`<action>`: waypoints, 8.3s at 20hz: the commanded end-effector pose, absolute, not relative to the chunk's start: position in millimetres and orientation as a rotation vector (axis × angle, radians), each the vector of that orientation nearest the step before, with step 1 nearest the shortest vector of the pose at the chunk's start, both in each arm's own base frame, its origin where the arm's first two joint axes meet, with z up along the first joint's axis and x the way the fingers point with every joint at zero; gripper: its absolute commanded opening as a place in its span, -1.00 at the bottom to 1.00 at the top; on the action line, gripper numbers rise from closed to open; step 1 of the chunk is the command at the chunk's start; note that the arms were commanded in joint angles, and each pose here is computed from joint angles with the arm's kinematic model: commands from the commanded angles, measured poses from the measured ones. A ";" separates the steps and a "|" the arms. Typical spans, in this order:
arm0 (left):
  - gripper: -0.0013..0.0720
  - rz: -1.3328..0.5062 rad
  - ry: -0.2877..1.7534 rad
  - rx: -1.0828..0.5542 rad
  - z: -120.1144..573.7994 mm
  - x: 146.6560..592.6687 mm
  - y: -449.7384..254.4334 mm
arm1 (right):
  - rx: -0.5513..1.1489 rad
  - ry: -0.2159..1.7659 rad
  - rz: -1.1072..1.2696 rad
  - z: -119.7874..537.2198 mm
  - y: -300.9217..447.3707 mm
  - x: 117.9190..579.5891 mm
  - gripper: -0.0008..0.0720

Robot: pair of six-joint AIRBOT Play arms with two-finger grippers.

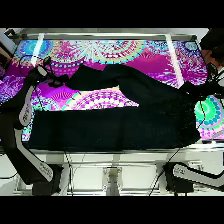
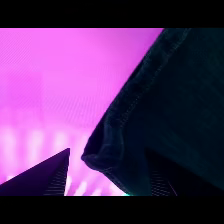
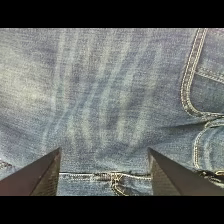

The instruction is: Fold the clothes and pants, and hang the long-sleeved shirts on hangers.

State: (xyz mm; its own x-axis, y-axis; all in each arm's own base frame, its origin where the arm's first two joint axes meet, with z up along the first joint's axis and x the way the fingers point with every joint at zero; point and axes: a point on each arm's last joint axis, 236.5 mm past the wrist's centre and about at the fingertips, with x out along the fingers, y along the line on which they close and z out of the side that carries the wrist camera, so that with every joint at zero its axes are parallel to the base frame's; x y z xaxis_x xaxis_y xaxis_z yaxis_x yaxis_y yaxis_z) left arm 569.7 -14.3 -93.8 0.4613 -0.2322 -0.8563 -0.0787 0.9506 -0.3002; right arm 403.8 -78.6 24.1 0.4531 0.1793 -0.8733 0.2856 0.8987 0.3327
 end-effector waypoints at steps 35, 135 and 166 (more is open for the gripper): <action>0.03 0.479 1.585 -0.005 0.1 370.1 194.8 | 0.349 1.165 -0.239 -30.7 -131.6 411.4 0.66; -0.14 0.397 1.216 -0.472 -8.1 239.9 177.1 | 0.531 1.286 -0.027 -69.8 -135.6 335.8 0.50; 0.22 0.628 1.359 -0.879 -52.1 108.1 165.6 | 0.729 1.045 -0.071 -94.1 -131.8 388.1 -0.91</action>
State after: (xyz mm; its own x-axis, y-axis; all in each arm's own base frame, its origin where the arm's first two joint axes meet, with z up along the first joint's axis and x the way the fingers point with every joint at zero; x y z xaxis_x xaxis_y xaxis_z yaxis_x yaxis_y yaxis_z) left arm 125.7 166.4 -36.8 0.1707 -0.0852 -0.9816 -0.7802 0.5967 -0.1875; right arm 388.9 -136.3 -95.8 0.5253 0.2617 -0.8096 0.3846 0.7757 0.5003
